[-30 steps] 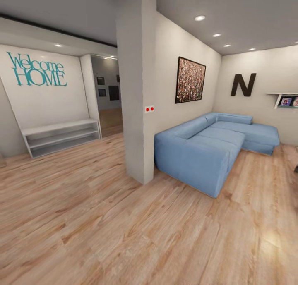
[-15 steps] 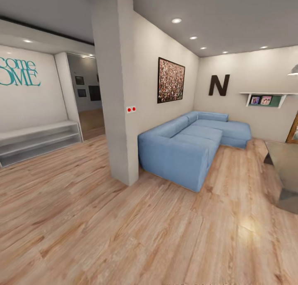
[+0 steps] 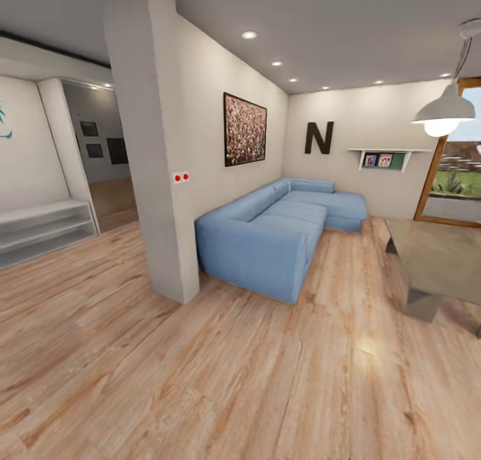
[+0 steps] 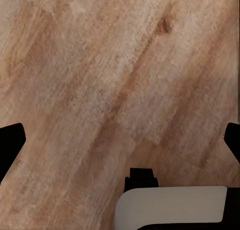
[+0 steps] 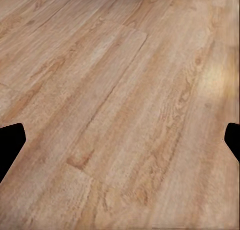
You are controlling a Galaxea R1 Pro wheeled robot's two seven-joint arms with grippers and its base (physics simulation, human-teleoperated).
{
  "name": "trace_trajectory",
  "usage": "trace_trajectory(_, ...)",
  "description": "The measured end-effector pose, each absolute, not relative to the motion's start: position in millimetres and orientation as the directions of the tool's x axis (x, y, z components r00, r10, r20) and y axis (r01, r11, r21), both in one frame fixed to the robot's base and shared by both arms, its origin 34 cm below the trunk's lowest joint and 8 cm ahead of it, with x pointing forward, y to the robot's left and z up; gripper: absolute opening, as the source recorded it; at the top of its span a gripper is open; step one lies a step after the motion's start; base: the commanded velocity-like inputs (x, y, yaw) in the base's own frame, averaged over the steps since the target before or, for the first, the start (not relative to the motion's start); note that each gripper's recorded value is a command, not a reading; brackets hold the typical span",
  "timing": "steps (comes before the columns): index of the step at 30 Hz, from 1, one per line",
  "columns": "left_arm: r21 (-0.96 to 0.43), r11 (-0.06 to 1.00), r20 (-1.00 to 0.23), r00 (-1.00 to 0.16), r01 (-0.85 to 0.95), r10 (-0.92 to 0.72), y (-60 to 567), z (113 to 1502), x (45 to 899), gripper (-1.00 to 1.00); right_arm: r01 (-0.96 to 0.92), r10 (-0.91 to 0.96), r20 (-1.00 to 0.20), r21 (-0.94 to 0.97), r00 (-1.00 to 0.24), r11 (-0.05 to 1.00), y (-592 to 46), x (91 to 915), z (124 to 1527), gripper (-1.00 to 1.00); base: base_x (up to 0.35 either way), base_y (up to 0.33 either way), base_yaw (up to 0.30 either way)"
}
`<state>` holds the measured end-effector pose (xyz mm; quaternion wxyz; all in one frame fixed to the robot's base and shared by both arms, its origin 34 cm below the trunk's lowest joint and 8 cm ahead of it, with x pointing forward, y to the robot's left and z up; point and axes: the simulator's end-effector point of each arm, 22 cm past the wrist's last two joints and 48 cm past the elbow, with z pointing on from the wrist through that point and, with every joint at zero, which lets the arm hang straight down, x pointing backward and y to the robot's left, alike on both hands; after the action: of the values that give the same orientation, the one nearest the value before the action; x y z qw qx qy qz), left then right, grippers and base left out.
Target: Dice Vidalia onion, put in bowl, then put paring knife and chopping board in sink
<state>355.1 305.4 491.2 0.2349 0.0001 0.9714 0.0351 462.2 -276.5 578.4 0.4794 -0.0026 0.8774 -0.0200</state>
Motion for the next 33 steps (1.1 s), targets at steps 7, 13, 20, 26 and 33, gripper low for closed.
trace_trajectory(7, 0.069, 0.998, -0.455, -0.890, -0.016, 0.017, 305.7, 491.0, 354.7, 1.00, 0.015, -0.024, -0.843, -0.038, -0.537, 0.999, -276.4, 462.6, 579.2, 1.00, 0.000, 0.000, -0.280)
trace_trajectory(13, 0.068, 0.998, -0.455, -0.890, -0.016, 0.017, 305.5, 490.9, 354.7, 1.00, 0.015, -0.024, -0.844, -0.038, -0.536, 0.999, -276.5, 462.7, 579.3, 1.00, 0.000, 0.000, -0.279)
trace_trajectory(20, 0.068, 0.998, -0.454, -0.891, -0.016, 0.017, 305.3, 490.6, 354.0, 1.00, 0.015, -0.024, -0.844, -0.038, -0.536, 0.999, -276.5, 462.7, 579.3, 1.00, 0.000, 0.000, -0.279)
trace_trajectory(26, 0.068, 0.998, -0.455, -0.890, -0.016, 0.017, 305.3, 490.9, 354.5, 1.00, 0.015, -0.024, -0.844, -0.037, -0.536, 0.999, -276.4, 462.7, 579.3, 1.00, 0.000, 0.000, -0.279)
trace_trajectory(33, 0.068, 0.998, -0.455, -0.890, -0.016, 0.017, 305.4, 490.9, 354.6, 1.00, 0.015, -0.024, -0.844, -0.038, -0.536, 0.999, -276.4, 462.7, 579.3, 1.00, 0.000, 0.000, -0.279)
